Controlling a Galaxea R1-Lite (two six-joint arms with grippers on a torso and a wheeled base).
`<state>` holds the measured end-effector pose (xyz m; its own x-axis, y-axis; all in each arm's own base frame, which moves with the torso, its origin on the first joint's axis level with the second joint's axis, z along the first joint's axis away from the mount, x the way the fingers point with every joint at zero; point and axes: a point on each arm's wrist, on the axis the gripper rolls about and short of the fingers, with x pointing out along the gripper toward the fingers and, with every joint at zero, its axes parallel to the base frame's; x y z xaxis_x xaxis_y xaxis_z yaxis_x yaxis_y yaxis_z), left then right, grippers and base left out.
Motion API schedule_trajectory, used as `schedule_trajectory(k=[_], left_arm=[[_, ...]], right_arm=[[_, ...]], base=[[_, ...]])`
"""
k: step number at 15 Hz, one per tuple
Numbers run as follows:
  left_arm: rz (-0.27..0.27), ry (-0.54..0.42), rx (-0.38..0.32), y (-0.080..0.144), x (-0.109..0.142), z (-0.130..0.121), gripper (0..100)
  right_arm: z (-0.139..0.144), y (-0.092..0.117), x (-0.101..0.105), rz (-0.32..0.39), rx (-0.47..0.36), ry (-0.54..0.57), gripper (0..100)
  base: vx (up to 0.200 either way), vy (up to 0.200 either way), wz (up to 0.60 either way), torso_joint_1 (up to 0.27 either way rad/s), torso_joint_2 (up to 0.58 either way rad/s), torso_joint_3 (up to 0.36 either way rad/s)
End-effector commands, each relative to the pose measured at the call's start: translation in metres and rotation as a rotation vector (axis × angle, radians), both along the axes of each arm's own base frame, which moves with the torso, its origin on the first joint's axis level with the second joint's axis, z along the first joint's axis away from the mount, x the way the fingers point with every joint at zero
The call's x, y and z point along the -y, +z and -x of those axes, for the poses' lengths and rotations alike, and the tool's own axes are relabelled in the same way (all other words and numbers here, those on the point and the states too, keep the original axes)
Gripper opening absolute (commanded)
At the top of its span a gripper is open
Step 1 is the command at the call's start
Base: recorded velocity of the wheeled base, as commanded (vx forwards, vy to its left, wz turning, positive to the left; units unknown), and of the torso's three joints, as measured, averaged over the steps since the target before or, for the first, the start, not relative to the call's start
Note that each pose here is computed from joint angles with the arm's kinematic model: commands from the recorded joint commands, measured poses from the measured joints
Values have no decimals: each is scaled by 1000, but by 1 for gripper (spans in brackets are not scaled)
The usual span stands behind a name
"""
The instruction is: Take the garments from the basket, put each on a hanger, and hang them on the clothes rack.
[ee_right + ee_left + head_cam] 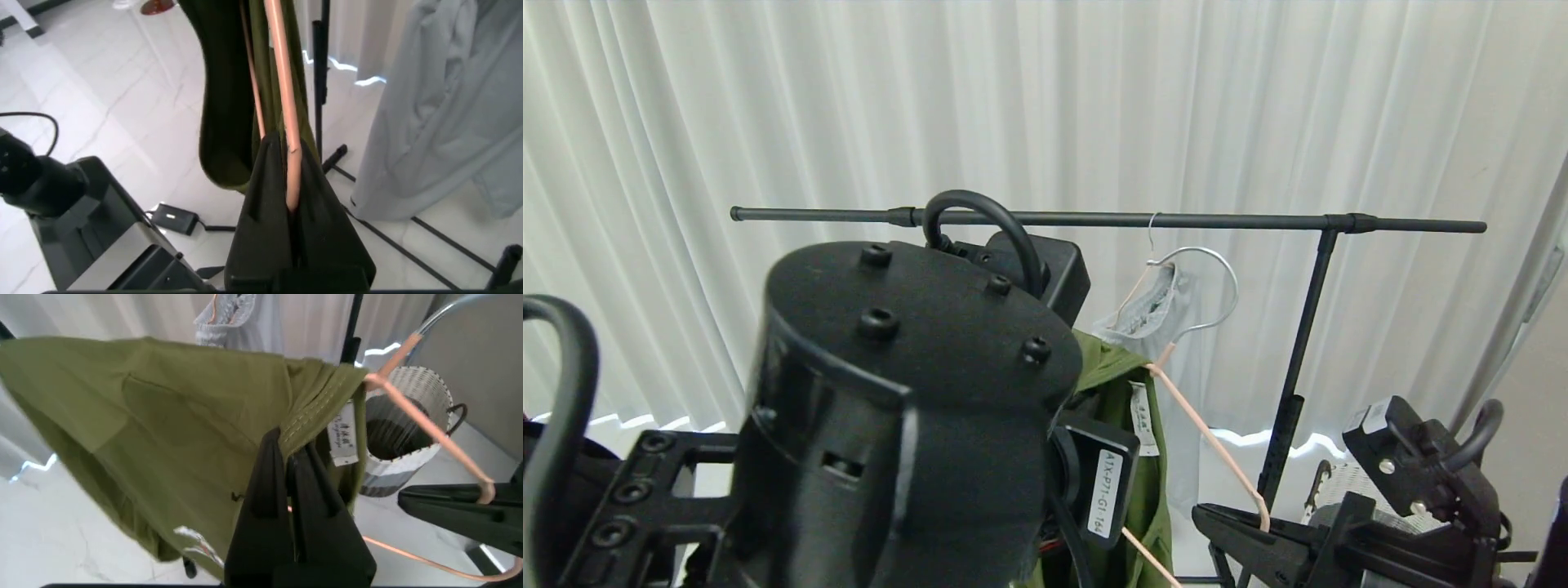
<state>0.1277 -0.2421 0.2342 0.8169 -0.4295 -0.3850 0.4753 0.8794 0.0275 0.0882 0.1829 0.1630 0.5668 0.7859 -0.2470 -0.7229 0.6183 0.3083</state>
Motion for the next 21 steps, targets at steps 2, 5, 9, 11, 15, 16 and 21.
schedule_trajectory(k=[2,5,9,11,15,16,21], left_arm=[[7,-10,4,2,-2,4,100],[-15,-11,-7,-6,-8,7,100],[-17,-23,-1,-7,-36,20,100],[-20,-109,12,-3,-56,31,100],[-184,-373,72,-17,-92,38,100],[-226,-414,83,-21,-95,36,100],[-253,-655,107,-37,-89,35,100]], right_arm=[[3,4,0,-16,11,12,0],[5,6,5,-21,28,15,0],[11,-9,26,51,46,18,0],[19,-24,40,113,56,43,0],[30,-36,56,168,91,168,0],[32,-39,59,181,101,189,0],[42,-47,62,223,111,286,0]], base=[[0,0,0,0,0,0],[0,0,0,0,0,0],[0,0,0,0,0,0],[0,0,0,0,0,0],[0,0,0,0,0,0],[0,0,0,0,0,0],[0,0,0,0,0,0]])
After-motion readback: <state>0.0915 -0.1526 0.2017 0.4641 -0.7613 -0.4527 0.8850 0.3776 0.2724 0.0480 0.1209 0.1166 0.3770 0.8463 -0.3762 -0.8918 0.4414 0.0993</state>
